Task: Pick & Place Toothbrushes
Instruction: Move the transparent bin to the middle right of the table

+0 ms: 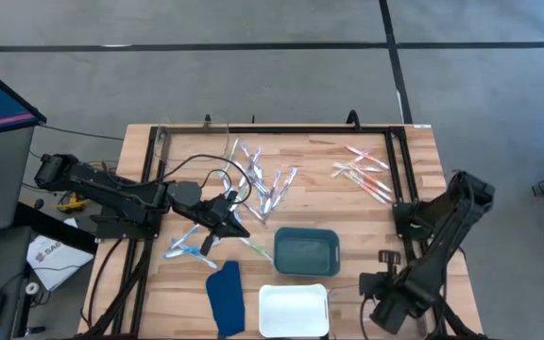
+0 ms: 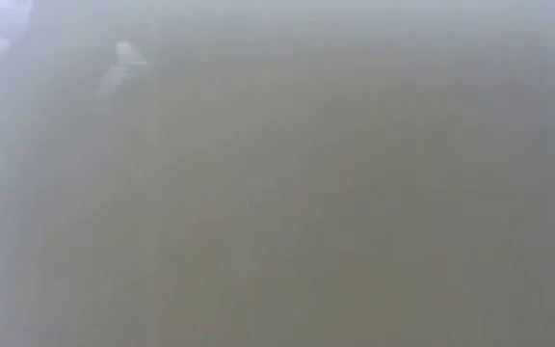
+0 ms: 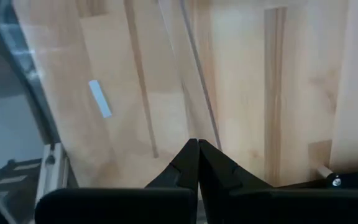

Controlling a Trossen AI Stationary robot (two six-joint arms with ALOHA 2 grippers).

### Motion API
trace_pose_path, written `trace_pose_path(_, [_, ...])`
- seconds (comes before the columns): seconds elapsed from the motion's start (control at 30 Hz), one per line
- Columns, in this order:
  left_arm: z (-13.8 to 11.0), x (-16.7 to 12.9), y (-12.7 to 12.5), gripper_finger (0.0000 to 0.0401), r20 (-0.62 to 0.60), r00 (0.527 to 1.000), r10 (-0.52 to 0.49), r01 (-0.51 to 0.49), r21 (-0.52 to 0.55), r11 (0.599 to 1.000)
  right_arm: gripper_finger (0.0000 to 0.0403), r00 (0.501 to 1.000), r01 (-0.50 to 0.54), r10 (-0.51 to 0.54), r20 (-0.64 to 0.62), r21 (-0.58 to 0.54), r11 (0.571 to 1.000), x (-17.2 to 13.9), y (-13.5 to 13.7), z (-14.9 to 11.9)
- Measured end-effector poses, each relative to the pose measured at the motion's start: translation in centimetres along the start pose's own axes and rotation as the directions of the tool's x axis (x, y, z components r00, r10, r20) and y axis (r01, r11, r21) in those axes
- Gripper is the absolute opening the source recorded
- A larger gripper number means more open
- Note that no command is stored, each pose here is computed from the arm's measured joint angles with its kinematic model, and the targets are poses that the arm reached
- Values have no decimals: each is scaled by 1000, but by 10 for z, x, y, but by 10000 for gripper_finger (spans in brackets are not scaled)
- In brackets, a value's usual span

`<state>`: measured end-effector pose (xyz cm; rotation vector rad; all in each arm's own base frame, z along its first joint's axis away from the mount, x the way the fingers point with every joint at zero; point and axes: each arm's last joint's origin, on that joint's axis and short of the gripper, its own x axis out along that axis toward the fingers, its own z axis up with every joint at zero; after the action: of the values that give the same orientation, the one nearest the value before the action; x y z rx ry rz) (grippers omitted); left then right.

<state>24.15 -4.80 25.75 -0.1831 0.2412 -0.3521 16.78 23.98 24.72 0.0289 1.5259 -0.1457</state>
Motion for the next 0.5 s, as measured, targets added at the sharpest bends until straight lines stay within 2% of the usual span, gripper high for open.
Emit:
trace_pose_path(0.13, [0,0,0,2,5,1000,-1,1,2,1000,9,1000,21,-21,-8,12,1000,6,1,5])
trace_pose_path(0.33, [0,0,0,2,5,1000,-1,1,3,1000,51,998,3,-5,62,34,999,0,0,6])
trace_pose_path(0.5, [0,0,0,2,4,1000,-2,2,3,1000,77,997,-6,3,71,37,999,1,1,7])
